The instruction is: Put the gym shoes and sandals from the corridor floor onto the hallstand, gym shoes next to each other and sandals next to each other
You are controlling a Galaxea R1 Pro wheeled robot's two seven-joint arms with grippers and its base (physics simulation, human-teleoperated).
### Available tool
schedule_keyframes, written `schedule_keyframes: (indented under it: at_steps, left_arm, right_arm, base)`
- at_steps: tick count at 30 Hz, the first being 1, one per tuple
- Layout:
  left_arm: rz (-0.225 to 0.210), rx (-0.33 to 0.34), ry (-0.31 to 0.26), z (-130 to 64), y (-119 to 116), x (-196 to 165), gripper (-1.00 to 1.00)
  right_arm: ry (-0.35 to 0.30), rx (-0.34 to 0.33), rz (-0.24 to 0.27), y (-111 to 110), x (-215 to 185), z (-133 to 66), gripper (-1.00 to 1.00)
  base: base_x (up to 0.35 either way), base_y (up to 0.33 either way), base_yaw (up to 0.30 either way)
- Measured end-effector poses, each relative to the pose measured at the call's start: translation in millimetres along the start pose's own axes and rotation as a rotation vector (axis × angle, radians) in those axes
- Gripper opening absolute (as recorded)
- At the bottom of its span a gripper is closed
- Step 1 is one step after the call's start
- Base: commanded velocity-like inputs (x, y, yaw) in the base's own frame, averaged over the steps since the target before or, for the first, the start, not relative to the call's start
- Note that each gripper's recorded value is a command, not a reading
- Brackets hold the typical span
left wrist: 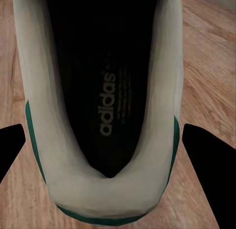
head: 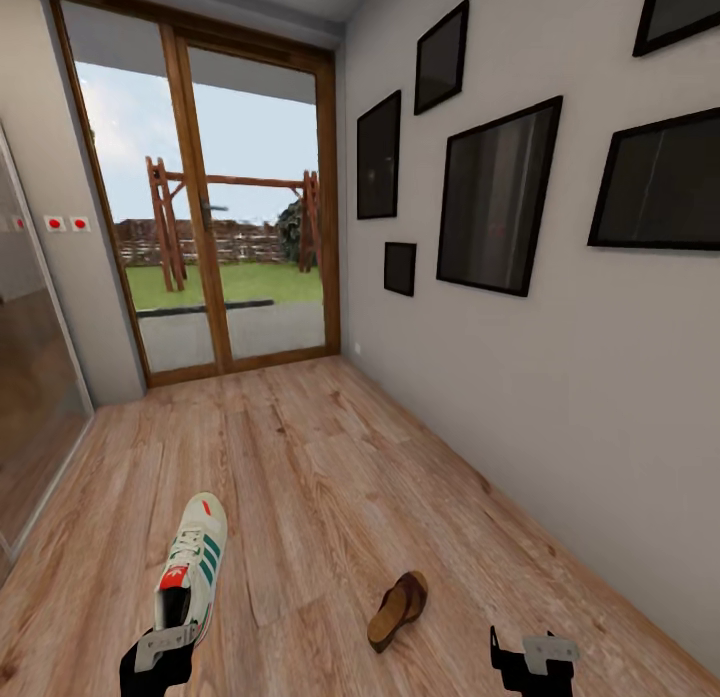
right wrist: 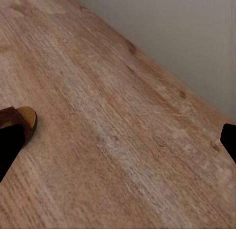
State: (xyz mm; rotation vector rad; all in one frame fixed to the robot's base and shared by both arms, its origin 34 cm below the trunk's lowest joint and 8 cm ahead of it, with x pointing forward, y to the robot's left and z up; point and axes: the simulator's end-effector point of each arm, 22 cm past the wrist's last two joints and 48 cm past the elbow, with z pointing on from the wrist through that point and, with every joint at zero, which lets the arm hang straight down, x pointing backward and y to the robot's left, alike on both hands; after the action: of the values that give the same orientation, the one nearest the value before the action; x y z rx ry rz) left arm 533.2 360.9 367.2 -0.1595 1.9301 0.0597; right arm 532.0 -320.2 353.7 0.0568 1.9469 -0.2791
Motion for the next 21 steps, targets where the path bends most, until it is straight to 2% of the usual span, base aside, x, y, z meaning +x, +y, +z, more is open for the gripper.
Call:
schedule_keyframes:
  at_steps: [11,21]
  left_arm:
    - [0.003,0.003,-0.001,-0.4,-0.7,-0.1,-1.00]
    - [0.000,0.002,-0.002,-0.5,-0.3,-0.4,-1.00]
  right_arm:
    - [0.002,-0.002,0.001,2.0,0.5,-0.5,1.00]
    - [0.003,-0.003,0.002,2.5,0.6,-0.7,1.00]
  base:
    - [0.016,0.008,0.000]
    - [0.195,0.223,0.000]
